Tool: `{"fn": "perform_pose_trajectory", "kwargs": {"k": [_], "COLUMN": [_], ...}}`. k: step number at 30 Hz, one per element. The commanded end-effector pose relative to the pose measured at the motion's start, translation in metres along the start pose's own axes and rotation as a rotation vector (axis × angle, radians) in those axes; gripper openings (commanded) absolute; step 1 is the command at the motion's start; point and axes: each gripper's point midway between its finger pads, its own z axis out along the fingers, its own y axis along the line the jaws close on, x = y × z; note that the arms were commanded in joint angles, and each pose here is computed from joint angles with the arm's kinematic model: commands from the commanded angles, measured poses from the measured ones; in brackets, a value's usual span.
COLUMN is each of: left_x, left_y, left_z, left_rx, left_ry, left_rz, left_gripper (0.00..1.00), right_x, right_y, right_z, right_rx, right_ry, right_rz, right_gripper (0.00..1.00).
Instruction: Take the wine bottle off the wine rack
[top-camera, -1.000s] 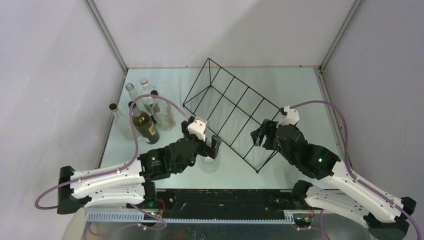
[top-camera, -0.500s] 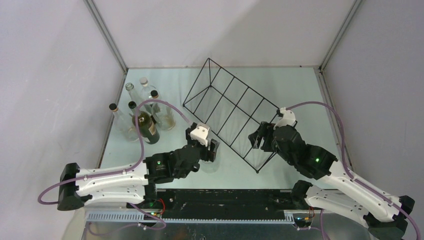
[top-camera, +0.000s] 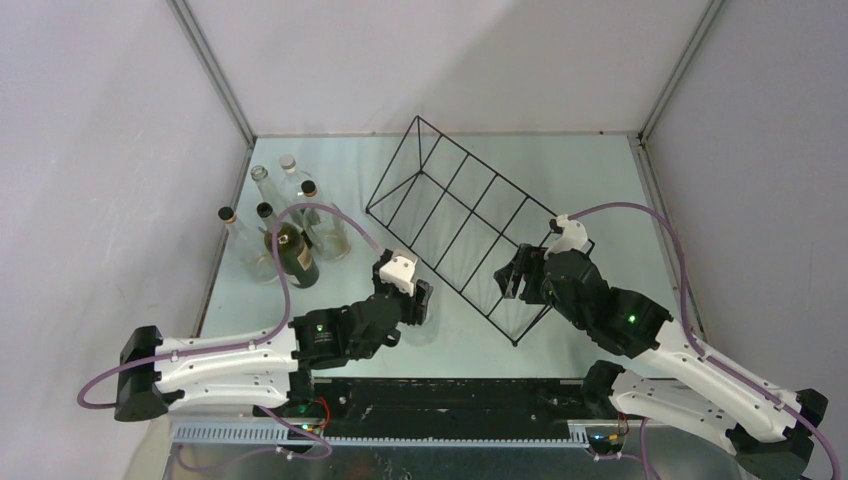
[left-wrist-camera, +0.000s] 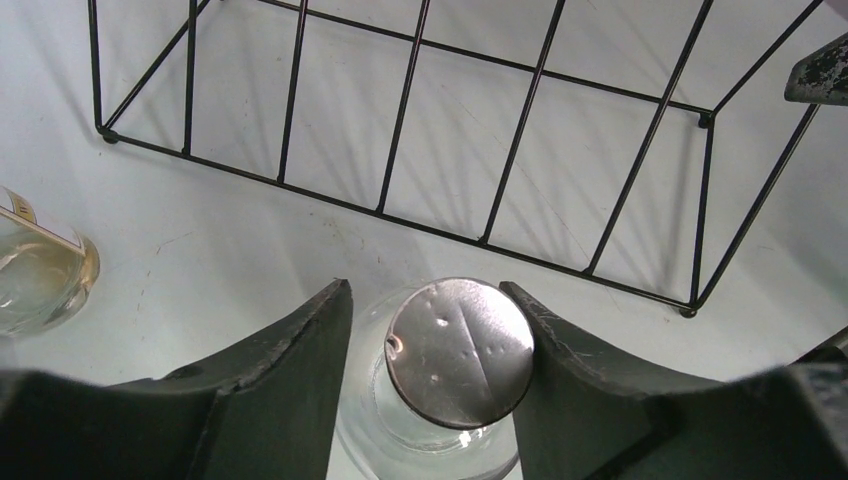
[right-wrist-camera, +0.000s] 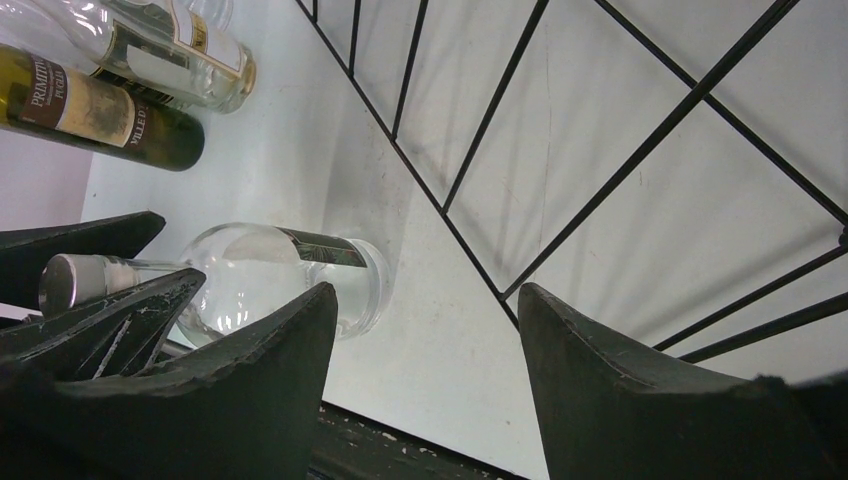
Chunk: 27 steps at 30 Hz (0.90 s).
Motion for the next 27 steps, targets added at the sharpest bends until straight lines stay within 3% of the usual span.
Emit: {"fn": "perform_pose_trajectory", "kwargs": {"k": [1, 7, 15, 27], "left_x": [-0.009, -0.012, -0.021, -0.052], "left_y": [0.001, 0.004, 0.022, 0.118], "left_z": [0.0, 0.001, -0.003, -0.02], "left_rx": [-0.02, -0.044, -0.124, -0.318], "left_ry": [-0.035, -0.043, -0.069, -0.171], "left_rz": [-0.036, -0.01, 0.01, -0.169], "left_gripper": [0.61, 0.45, 0.03, 0.0], "right_x": [-0.003, 0.0, 0.005, 0.014], "right_y": [0.003, 0.001, -0.005, -0.006], "right_z": [0.001, -0.001, -0.002, 0.005], "right_rx": [-0.012, -0.01, -0.011, -0.018], "right_ry": [-0.01, -0.007, -0.008, 0.013], "right_rz": [0.019, 0.015, 0.017, 0.001], "right_gripper": [0.69, 0.69, 0.69, 0.69]}}
